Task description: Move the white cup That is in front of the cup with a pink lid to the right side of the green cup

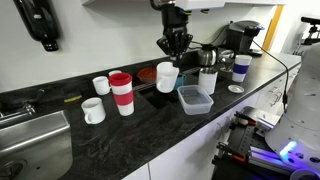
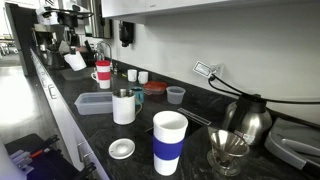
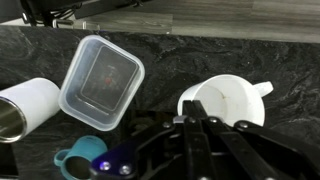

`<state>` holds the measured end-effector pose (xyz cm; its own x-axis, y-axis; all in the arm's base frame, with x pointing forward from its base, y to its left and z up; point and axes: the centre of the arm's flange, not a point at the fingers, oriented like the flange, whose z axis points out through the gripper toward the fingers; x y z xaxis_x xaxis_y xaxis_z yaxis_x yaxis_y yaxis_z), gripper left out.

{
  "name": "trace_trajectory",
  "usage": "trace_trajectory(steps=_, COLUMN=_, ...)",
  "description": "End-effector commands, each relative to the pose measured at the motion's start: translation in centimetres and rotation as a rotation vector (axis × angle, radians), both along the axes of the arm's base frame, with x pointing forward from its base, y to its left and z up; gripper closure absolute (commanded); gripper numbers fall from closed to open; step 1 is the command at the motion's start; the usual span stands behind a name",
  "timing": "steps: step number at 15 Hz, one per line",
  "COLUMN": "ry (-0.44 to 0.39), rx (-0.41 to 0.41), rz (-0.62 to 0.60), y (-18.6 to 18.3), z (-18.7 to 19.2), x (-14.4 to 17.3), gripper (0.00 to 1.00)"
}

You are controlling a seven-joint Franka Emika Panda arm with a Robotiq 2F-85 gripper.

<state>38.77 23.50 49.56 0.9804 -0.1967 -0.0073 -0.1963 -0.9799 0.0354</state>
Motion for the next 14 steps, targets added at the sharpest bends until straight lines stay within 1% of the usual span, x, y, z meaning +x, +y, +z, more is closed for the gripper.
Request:
trace_trajectory(steps=1, ry=-0.009, rx=-0.005, rz=-0.035, y=-0.8, z=0.8, x=-0.7, gripper=0.99)
trace_trajectory(steps=4, ry=-0.03, rx=-0.01, rz=-0.074, y=-1.7, z=1.6, x=-1.9, gripper=0.99)
trace_trajectory(steps=11, ry=-0.02, rx=-0.014, rz=-0.079, y=-1.7, z=1.1, x=-1.8, gripper=1.0)
trace_trajectory(steps=12, ry=-0.005, rx=0.015, rz=-0.099, y=-2.0, z=1.1, x=-1.6, gripper=1.0)
trace_trajectory(steps=14, ry=-0.002, rx=0.044, rz=-0.2, y=-4.2, z=1.0, x=-1.1, gripper=1.0)
